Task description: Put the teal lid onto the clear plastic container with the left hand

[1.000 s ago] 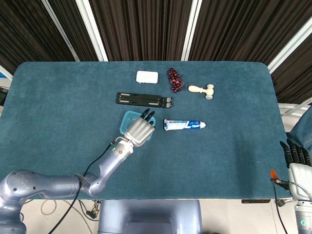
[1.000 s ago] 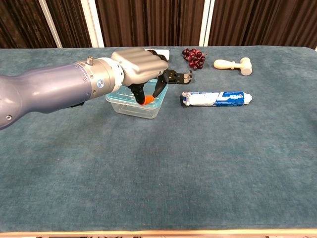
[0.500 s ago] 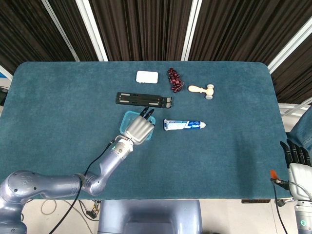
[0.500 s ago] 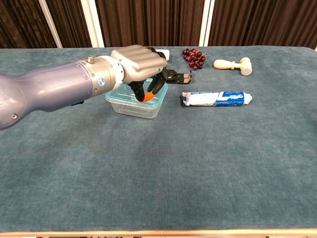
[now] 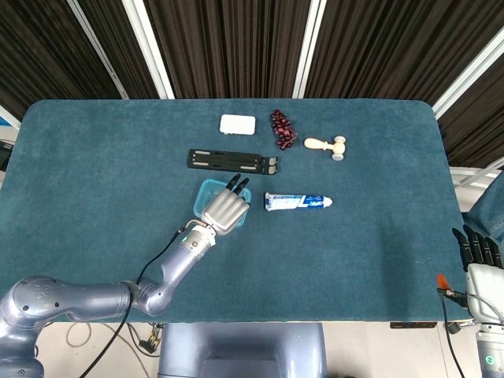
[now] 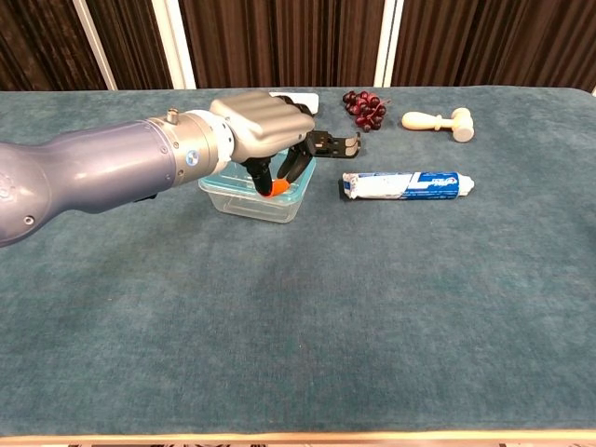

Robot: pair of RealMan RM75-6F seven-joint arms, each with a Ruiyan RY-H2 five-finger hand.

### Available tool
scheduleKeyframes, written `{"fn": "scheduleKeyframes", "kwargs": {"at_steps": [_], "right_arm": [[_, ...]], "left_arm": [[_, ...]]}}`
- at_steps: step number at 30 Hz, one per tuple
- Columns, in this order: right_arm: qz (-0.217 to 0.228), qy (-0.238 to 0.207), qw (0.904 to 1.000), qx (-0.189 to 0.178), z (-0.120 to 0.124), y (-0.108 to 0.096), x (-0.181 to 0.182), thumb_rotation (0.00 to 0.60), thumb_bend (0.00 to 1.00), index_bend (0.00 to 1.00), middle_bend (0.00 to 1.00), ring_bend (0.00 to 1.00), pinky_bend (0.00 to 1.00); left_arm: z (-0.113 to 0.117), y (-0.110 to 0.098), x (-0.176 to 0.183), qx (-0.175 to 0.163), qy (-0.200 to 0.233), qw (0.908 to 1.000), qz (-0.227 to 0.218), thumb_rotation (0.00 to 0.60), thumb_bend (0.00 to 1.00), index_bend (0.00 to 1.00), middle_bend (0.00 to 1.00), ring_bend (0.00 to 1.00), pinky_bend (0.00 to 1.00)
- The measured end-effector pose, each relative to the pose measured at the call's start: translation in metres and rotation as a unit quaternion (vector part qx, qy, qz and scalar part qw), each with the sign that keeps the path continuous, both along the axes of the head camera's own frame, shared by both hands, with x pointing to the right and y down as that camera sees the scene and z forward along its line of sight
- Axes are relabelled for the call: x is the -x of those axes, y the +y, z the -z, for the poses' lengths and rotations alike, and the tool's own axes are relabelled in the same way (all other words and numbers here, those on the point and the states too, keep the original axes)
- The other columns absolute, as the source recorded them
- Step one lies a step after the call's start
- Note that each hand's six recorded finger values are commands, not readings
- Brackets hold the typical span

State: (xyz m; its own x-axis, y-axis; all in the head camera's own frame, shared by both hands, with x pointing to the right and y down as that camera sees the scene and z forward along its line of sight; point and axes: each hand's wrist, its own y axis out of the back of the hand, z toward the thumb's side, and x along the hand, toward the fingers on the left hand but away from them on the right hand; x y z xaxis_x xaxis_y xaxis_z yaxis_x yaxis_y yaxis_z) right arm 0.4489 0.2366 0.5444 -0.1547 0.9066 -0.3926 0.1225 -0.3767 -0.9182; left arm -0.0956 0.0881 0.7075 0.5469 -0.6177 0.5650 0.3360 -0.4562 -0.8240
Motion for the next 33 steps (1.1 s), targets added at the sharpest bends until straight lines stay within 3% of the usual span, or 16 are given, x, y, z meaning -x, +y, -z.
{"fn": "scheduleKeyframes", "kwargs": {"at_steps": [33], "right_arm": [[-0.003,0.000,1.0000,0.001,0.000,0.001,-0.001,0.600,0.36,0.07,0.00,0.01,0.00]], "left_arm": [[-0.012,0.003,0.006,-0.003,-0.013,0.9999,-0.002,0.600,0.50,0.70,0.51,0.03,0.00]]}}
